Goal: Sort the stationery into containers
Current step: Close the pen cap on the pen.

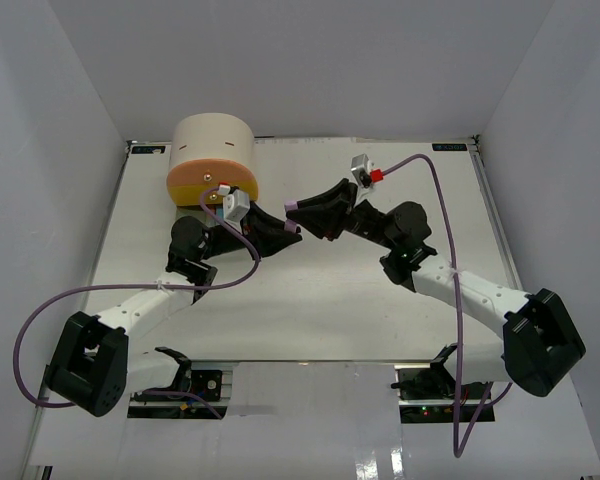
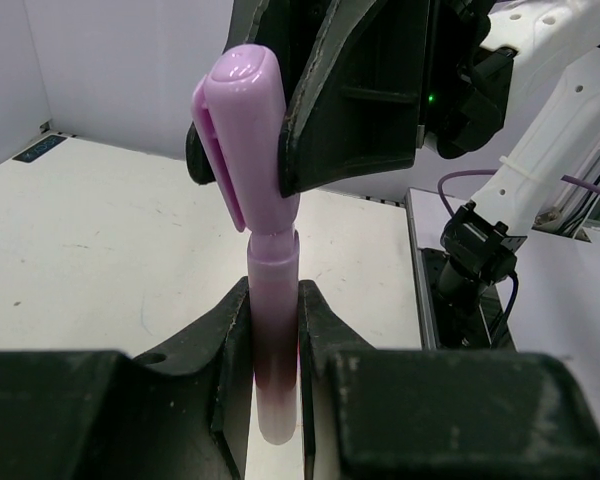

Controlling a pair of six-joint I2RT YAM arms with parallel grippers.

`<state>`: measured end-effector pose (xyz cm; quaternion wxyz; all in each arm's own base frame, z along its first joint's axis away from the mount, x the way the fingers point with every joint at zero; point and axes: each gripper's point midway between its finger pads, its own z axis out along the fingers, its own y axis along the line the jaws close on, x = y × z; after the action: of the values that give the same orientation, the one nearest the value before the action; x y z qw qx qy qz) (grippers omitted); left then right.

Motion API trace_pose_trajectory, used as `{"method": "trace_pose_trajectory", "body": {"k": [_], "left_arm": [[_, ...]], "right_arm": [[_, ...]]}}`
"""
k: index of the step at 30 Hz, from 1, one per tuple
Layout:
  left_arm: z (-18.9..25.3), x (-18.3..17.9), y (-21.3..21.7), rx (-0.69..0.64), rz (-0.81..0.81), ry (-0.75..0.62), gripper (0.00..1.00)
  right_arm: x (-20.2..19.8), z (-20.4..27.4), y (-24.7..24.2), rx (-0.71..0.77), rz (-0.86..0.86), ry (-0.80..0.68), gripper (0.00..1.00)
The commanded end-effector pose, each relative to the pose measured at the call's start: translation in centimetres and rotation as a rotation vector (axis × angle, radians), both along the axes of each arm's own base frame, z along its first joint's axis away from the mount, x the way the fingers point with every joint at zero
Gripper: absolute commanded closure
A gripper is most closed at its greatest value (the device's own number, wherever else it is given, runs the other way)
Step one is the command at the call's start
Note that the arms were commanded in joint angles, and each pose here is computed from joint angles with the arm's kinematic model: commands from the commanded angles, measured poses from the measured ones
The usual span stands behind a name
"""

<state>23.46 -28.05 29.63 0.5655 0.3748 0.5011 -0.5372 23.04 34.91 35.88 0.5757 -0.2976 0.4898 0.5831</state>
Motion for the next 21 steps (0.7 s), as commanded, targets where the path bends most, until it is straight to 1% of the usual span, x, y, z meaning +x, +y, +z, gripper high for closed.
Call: {"method": "trace_pose_trajectory", "body": {"k": [1, 6, 10, 14, 21], "left_arm": [[1.7, -0.7, 0.4, -0.047, 0.008, -0.058, 1.0], [3.3, -0.6, 0.4, -0.089, 0.011, -0.07, 1.0], [4.8, -0.1, 0.2, -0.101, 0.022, -0.099, 1.0], [5.8, 0.0, 0.0, -0.115, 0.013, -0.126, 1.0], [6.2, -0.4, -0.2, -0.121, -0.031, -0.132, 1.0]], "right_arm": [[-0.8, 2.3, -0.8, 0.061, -0.016, -0.078, 0.88], [-1.3, 2.4, -0.9, 0.07, 0.001, -0.08, 0.85], [-1.6, 2.3, -0.7, 0.065, 0.011, -0.082, 0.79], [-1.7, 2.2, -0.5, 0.062, 0.019, -0.085, 0.75], [-1.9, 2.2, -0.5, 0.039, 0.024, -0.096, 0.68]]}}
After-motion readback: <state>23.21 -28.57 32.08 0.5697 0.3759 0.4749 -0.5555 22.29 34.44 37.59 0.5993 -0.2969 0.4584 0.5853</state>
